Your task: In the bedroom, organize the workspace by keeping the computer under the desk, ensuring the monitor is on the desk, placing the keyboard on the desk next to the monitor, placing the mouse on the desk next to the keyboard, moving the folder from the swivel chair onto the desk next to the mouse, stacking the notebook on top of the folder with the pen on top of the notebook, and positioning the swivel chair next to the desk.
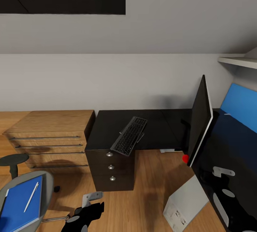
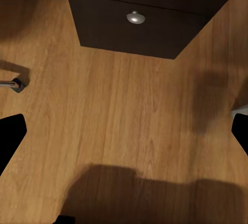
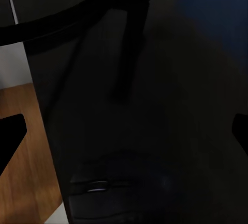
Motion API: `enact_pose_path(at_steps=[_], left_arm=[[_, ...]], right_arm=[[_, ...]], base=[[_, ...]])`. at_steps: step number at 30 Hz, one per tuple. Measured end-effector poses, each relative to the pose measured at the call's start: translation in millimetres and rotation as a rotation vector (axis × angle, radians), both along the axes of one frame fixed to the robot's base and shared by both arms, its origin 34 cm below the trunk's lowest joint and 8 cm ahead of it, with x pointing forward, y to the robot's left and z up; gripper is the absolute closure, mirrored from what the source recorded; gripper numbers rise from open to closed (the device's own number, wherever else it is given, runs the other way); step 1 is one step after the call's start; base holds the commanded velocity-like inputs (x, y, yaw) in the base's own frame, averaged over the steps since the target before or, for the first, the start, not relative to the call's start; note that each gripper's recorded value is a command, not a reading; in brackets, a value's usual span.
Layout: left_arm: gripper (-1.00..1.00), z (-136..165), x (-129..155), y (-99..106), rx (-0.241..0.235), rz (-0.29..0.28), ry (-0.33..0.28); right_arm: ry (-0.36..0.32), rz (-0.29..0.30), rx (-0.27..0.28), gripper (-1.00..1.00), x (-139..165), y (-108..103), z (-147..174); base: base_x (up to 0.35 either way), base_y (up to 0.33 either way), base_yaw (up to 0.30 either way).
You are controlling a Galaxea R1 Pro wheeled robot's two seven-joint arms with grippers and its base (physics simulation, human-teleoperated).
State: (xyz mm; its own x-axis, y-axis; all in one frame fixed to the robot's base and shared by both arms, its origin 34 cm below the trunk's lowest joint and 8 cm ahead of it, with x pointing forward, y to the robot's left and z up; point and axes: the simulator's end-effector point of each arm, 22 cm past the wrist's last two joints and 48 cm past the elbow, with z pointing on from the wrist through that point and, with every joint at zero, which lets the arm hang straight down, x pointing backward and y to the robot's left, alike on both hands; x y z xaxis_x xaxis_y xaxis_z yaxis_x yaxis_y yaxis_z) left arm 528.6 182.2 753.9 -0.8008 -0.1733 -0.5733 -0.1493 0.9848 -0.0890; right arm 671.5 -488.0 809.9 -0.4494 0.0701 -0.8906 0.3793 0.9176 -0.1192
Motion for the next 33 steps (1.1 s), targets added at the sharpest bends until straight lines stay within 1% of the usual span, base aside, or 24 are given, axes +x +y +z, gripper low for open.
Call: enact_pose_path(at_steps=[13,16,19,23,33], left_arm=[[-1.0,-17,2,1,0.001,0.001,0.0],[-1.0,-21,2,1,0.001,0.001,0.0],[-1.0,-26,3,1,0.001,0.0,0.0],[-1.0,-31,3,1,0.001,0.0,-0.001],[-1.0,-31,3,1,0.001,0.0,-0.001]], right_arm=[[0.008,-0.006,0.003,-1.0,0,-2,-19],[0.031,-0.011,0.011,-1.0,-3,-3,-28],[0.069,-0.019,0.015,-1.0,-8,-9,-38],[0.081,-0.022,0.015,-1.0,-9,-12,-44],[0.086,-0.023,0.014,-1.0,-10,-14,-45]], base=[[0.0,0.0,0.0],[0.0,0.0,0.0],[0.0,0.0,0.0],[0.0,0.0,0.0],[0.0,0.0,0.0]])
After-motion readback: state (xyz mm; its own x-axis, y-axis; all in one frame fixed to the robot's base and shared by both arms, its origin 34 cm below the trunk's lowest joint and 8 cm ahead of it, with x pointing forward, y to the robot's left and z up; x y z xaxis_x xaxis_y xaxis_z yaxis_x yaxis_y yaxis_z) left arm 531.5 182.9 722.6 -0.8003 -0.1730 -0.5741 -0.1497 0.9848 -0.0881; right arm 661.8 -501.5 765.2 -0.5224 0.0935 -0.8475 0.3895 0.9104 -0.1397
